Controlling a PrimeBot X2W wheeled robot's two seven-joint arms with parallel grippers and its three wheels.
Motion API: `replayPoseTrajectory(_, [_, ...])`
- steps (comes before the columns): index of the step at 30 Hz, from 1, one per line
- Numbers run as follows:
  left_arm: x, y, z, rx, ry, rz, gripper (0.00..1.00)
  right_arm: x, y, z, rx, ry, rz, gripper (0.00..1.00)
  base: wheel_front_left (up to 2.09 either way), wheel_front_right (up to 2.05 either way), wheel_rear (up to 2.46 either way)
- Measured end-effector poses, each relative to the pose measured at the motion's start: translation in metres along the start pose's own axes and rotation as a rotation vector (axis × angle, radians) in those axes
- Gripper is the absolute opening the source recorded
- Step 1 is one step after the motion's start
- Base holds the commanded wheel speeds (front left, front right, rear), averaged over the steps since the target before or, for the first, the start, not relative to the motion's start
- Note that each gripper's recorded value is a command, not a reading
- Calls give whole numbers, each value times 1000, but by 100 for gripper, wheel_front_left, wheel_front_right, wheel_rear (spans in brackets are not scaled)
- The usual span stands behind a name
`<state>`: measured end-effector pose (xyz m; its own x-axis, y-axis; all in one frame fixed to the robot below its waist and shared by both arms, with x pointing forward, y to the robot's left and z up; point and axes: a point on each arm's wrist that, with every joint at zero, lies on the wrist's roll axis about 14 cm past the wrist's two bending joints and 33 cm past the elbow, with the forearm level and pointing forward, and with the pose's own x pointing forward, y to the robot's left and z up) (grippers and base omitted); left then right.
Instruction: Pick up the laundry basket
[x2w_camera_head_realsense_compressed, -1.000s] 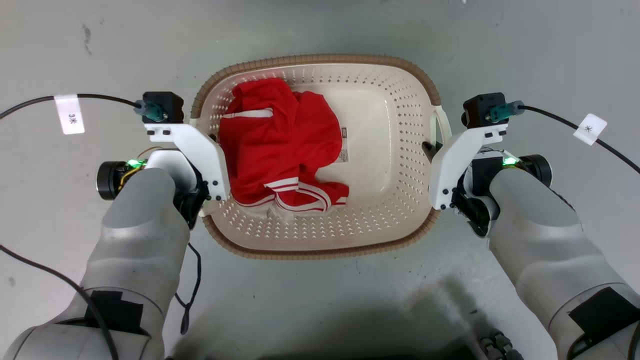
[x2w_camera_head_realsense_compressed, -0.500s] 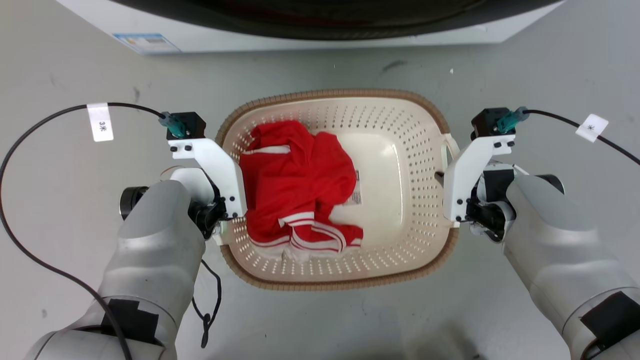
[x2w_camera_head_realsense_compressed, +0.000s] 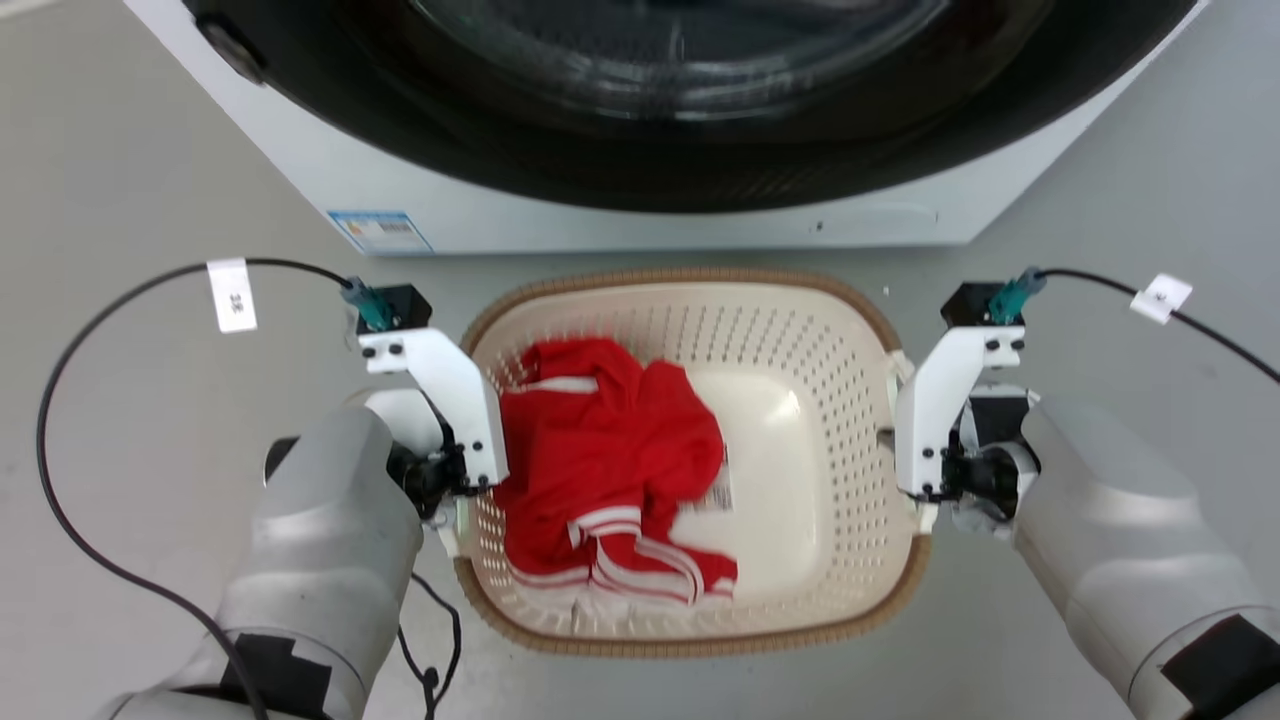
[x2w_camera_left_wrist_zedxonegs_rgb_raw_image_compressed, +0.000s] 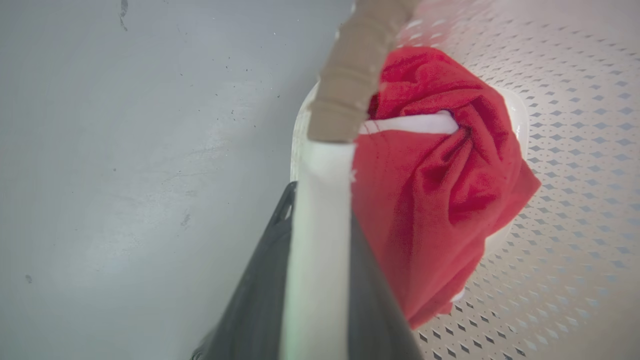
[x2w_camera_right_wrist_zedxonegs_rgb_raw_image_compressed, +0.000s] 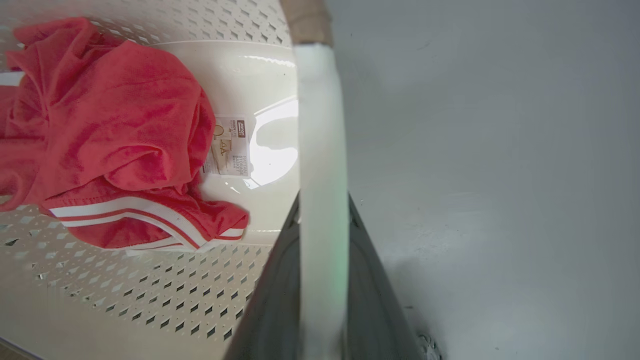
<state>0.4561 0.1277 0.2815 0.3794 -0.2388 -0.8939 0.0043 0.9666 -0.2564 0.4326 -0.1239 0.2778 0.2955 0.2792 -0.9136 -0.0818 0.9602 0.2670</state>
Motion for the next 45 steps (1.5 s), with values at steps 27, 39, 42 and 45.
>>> replayPoseTrajectory(27, [-100,-21,-32,32,-96,-23,0,-93,22,-33,-23,-42,-9,0,0,0,0])
replayPoseTrajectory(39, [-111,-26,-50,44,-94,-30,0,-102,22,-57,-9,-30,-9,0,0,0,0])
replayPoseTrajectory(42, [-112,-26,-52,47,-93,-29,0,-103,23,-58,-3,-30,-6,0,0,0,0])
replayPoseTrajectory(45, [-111,-26,-54,50,-90,-29,0,-103,23,-59,-4,-31,-8,0,0,0,0])
